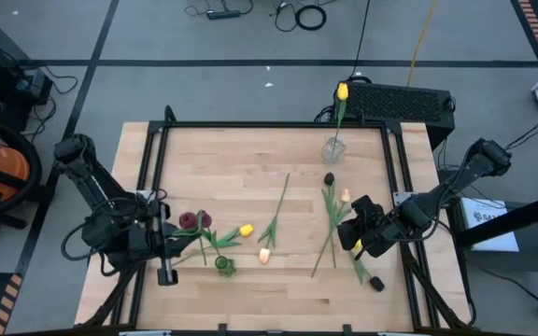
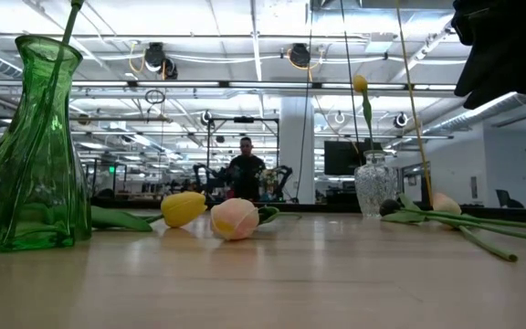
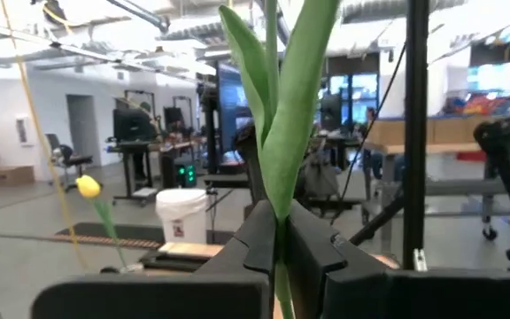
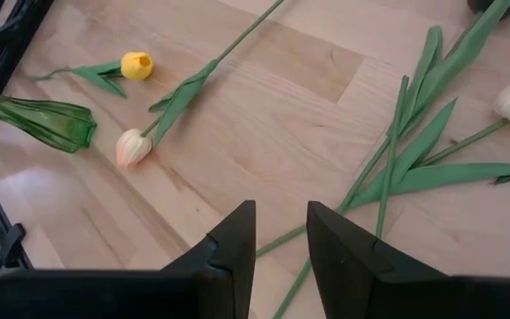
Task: Sort flowers into vase by color
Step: Put the dark red flower into the green vase
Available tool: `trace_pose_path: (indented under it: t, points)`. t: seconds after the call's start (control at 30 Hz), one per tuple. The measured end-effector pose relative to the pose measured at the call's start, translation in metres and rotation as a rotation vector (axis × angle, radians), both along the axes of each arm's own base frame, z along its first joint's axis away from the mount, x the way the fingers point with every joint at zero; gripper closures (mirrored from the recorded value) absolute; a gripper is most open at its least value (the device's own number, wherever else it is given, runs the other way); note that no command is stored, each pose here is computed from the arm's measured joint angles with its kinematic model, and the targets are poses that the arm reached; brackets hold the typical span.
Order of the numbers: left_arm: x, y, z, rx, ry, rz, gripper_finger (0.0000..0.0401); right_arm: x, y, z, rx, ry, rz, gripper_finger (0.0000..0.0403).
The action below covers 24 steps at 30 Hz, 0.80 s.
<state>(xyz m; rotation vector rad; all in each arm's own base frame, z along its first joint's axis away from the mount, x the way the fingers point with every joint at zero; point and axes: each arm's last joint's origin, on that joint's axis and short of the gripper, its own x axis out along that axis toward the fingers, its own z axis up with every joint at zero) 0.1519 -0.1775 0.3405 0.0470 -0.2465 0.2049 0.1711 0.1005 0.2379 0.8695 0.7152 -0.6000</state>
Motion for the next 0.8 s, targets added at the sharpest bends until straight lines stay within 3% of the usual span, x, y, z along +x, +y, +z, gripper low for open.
trace_pose_path:
  t: [0.3, 0.8]
  points:
    - [0.003, -0.004, -0.004, 0.033, 0.009, -0.017, 0.0397, 0.000, 0.000, 0.000, 0.010, -0.010, -0.027, 0.0307]
    - [0.036, -0.010, -0.030, 0.127, 0.051, 0.028, 0.0398, 0.002, 0.001, 0.001, 0.027, -0.032, -0.028, 0.0307]
